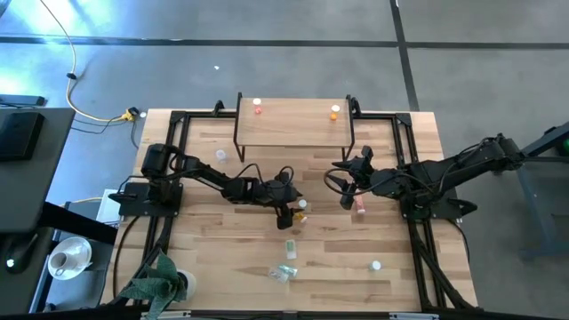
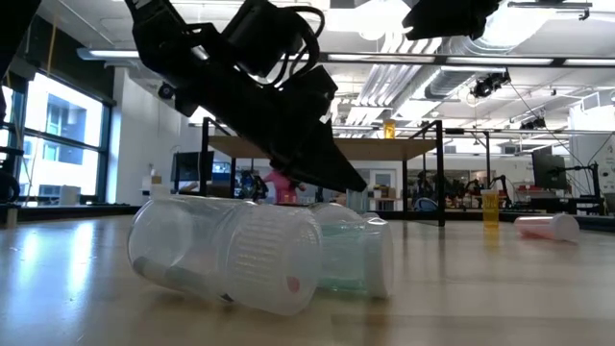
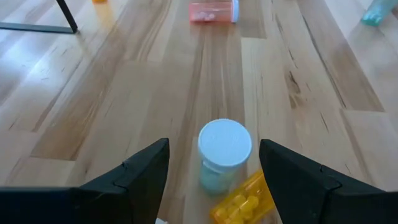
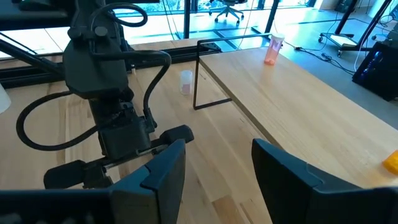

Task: Pick and place medicine bottles onto shelf by color
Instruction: Put the top green pill bottle on the shelf

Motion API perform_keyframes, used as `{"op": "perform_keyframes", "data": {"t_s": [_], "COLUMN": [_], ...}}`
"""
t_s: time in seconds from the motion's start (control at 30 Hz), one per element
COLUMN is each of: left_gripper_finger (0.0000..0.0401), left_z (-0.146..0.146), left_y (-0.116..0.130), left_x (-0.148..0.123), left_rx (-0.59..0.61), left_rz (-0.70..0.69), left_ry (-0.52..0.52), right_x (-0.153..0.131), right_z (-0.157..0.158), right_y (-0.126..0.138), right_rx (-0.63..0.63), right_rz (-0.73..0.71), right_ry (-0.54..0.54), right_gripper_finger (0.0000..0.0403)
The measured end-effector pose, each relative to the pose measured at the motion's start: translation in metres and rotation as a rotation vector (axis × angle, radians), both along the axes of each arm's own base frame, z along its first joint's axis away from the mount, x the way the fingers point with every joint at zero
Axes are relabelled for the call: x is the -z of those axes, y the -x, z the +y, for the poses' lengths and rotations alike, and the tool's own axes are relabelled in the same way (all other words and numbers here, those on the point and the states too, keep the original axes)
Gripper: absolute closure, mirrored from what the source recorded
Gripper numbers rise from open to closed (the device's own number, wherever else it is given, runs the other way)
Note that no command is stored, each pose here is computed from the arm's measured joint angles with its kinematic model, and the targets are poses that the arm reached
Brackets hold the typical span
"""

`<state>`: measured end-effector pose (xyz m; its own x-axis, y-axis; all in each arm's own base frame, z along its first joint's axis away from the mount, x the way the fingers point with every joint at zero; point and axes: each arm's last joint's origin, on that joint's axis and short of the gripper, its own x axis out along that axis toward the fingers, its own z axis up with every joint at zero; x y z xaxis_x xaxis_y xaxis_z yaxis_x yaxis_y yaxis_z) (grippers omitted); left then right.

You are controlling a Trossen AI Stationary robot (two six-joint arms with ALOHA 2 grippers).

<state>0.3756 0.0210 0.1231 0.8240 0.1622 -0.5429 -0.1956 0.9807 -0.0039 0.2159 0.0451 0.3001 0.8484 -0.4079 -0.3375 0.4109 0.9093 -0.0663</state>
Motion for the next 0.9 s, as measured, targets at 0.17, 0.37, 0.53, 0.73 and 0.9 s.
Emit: {"op": "perform_keyframes", "data": {"t_s": [0.17,0.37,0.53,0.73,0.9], "left_gripper_finger": [0.0192,0.0242,0.0273,0.0289,0.0286], "left_z": [-0.0002,-0.0003,-0.0003,-0.0004,-0.0012], "left_y": [-0.0012,-0.0010,-0.0011,-0.0011,-0.0012], "left_x": [-0.0019,-0.0016,-0.0008,-0.0009,-0.0010], "left_rx": [0.009,0.011,0.012,0.013,0.037], "left_rz": [-0.023,-0.019,-0.017,-0.018,-0.019], "left_ry": [0.002,0.004,0.004,0.005,0.021], "right_x": [0.0000,0.0000,0.0000,0.0000,0.0000], "right_z": [0.0000,0.0000,0.0000,0.0000,0.0000], "right_y": [0.0000,0.0000,0.0000,0.0000,0.0000], "right_rx": [0.000,0.000,0.000,0.000,0.000], "right_rz": [0.000,0.000,0.000,0.000,0.000], "right_ry": [0.000,0.000,0.000,0.000,0.000], "right_gripper_finger": [0.0226,0.0226,0.0226,0.0226,0.0226]}}
